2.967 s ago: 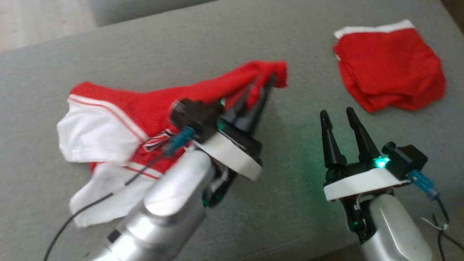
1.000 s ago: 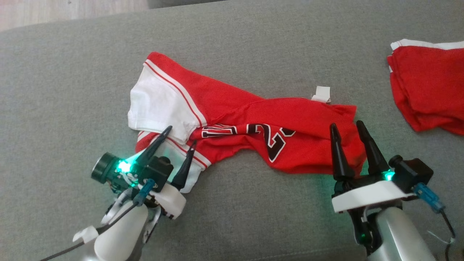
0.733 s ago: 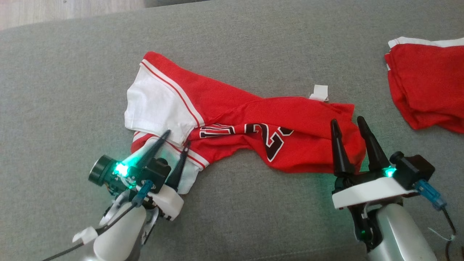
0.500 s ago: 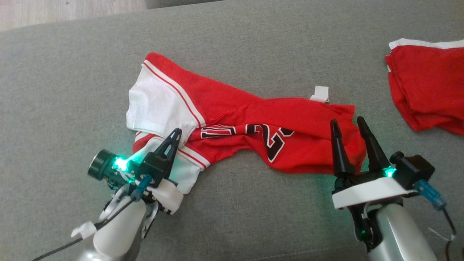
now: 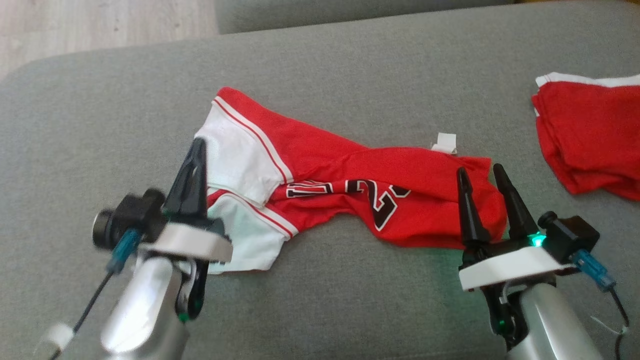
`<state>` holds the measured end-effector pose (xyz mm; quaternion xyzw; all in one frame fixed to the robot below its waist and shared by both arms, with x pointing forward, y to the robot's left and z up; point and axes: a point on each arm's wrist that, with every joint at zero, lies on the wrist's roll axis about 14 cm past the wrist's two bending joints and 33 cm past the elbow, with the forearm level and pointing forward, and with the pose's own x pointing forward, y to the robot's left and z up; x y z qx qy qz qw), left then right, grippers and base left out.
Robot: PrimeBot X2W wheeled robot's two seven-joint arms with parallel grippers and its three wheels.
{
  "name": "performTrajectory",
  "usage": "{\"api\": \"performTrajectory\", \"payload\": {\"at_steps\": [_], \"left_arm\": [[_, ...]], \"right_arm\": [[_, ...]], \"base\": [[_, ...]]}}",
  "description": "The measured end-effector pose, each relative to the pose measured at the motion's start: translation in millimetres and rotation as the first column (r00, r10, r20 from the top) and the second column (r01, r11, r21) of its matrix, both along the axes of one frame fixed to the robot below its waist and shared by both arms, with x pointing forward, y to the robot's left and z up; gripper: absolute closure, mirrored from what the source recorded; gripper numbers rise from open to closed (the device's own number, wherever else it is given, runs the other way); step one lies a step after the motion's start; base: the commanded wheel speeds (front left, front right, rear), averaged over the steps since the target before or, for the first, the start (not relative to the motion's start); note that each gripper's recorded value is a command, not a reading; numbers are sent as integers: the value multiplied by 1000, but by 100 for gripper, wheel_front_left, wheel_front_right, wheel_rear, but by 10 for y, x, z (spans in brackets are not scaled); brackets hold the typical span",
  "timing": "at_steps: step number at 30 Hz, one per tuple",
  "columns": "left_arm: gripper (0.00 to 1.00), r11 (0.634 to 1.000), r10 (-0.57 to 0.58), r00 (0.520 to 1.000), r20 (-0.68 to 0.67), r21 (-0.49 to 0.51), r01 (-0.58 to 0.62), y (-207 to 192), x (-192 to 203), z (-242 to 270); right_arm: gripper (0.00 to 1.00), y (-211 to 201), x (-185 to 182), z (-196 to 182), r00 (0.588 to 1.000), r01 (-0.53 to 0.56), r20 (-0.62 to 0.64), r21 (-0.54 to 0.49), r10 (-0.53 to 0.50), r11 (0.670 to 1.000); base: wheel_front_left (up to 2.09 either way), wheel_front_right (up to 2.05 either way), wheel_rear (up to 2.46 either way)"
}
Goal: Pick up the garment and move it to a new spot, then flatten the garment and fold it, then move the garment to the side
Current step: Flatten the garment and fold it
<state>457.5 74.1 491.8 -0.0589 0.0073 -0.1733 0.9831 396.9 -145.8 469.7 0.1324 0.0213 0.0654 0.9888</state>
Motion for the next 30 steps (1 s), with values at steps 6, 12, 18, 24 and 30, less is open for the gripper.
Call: {"api": "performTrajectory", "payload": {"at_steps": [6,12,18,24,30], "left_arm": [[0,983,121,986,-115,-121,-135,324,-352,-243],[0,967,174,971,-164,-158,-200,490,-554,-355],[0,976,137,975,-175,-142,-163,431,-464,-378],[0,997,61,959,-276,-24,-71,307,-88,-568],[0,997,51,915,-399,66,-26,256,158,-934]], "right_arm": [[0,90,-50,36,1000,-26,10,2,26,1000],[0,152,-93,-8,999,-43,-4,5,43,999],[0,162,-69,-85,999,-48,-24,-2,48,999],[0,128,-26,-252,997,-39,-70,-4,38,999],[0,46,92,-348,996,-19,-90,-16,17,1000]], "base": [[0,0,0],[0,0,0],[0,0,0],[0,0,0],[0,0,0]]}}
